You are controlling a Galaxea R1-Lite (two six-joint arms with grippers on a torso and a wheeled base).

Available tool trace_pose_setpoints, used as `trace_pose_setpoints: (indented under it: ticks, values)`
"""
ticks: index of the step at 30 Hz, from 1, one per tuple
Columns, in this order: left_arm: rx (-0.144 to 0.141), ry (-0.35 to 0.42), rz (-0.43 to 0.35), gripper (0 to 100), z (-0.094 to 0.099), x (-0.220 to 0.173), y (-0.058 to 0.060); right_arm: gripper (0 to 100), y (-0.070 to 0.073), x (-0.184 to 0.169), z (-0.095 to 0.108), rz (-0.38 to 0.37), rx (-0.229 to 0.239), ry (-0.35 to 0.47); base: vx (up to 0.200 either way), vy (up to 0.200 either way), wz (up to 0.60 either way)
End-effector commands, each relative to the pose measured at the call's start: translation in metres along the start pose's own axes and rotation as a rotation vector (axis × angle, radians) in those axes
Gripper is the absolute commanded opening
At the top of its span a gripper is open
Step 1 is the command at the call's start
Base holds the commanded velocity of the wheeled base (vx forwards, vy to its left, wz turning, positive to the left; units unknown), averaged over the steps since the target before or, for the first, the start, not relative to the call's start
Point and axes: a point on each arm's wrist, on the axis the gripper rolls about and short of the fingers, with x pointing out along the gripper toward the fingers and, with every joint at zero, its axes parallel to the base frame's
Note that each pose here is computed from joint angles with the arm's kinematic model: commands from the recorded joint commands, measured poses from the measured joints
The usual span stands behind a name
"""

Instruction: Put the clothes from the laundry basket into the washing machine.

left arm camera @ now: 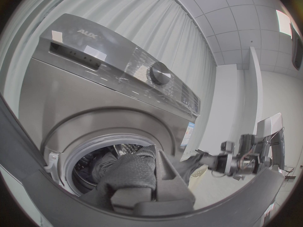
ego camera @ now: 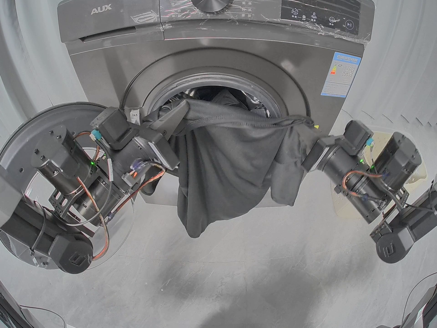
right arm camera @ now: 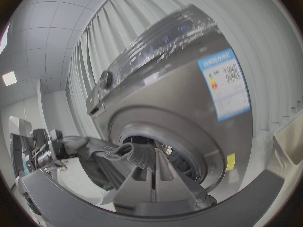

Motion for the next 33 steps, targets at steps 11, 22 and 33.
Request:
trace_pose_setpoints:
  ticks: [11, 22, 33]
  values:
    - [-0.034, -0.021, -0.063, 0, -0.005, 0.012, -0.022, 100, 0.04, -0.02, -0.111, 0.098, 0.049, 0.38, 0.0, 0.0, 0.0]
    - [-0.038, -0.026, -0.073, 0, -0.003, 0.013, -0.025, 100, 0.037, -0.058, -0.137, 0.108, 0.028, 0.571, 0.0, 0.0, 0.0]
    - [-0.038, -0.027, -0.082, 0, -0.001, 0.01, -0.028, 100, 0.015, -0.02, -0.138, 0.047, 0.024, 0.458, 0.0, 0.0, 0.0]
